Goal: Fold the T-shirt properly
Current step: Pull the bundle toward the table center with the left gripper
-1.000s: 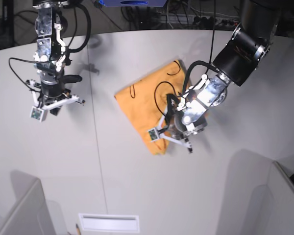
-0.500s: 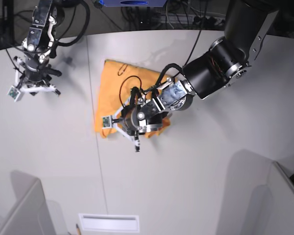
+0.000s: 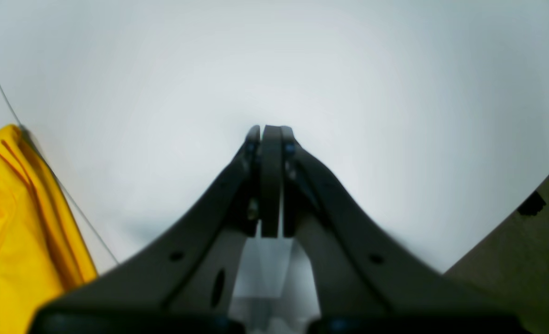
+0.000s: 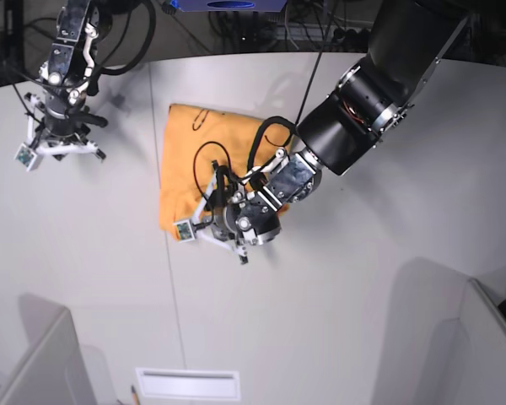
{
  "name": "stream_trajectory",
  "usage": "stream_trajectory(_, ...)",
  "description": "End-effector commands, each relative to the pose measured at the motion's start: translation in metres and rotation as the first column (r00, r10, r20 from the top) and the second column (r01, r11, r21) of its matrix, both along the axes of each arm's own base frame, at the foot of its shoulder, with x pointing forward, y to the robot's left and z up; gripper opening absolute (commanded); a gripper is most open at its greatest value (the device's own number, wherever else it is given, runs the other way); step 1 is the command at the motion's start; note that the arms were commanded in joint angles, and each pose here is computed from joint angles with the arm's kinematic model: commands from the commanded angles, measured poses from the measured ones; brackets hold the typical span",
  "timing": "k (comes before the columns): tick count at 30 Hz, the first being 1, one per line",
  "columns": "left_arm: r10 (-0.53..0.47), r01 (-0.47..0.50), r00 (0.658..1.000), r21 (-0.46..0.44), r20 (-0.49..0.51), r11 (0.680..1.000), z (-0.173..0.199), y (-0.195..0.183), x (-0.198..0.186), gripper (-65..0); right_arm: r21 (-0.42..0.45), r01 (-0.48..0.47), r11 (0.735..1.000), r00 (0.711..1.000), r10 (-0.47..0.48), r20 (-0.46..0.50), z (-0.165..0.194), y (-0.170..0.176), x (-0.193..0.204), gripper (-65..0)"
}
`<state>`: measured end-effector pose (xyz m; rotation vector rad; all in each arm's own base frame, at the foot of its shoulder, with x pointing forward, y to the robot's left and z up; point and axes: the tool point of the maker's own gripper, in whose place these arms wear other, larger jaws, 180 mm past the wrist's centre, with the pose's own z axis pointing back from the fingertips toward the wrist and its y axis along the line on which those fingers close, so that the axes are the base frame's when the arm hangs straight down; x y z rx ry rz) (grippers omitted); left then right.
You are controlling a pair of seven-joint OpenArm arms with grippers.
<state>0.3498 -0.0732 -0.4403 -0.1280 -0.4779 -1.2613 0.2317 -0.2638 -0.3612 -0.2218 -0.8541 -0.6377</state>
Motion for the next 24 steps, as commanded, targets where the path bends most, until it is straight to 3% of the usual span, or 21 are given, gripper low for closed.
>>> stream_trajectory(1,0.004,0.003,0.998,0.124,-0.060,0.992,-0.025,0.028,-0.017,-65.0,-0.035,-0.003,0.999,0.999,0.005,0.043,0.013,-0.004,0.007,-65.0)
stream_trajectory(9,0.027,-0.017,0.997,0.134,-0.077,0.991,-0.030,0.034,-0.019,-65.0,-0.034,-0.005,0.999,0.999,0.006,0.040,0.012,-0.004,0.007,-65.0)
stream_trajectory(15,0.163,-0.141,0.978,0.158,-0.134,0.977,-0.036,0.061,-0.014,-65.0,-0.035,-0.024,0.999,0.999,0.026,0.041,0.012,-0.001,0.009,-65.0)
stream_trajectory(21,0.081,-0.055,0.989,0.203,-0.120,0.978,-0.041,0.055,-0.023,-65.0,-0.033,-0.069,0.997,0.996,0.071,0.053,0.015,0.006,0.017,-65.0)
stream_trajectory(24,0.059,-0.042,0.994,0.176,-0.092,0.983,-0.031,0.045,-0.017,-65.0,-0.022,-0.068,0.997,0.996,0.069,0.054,0.013,0.009,0.016,-65.0)
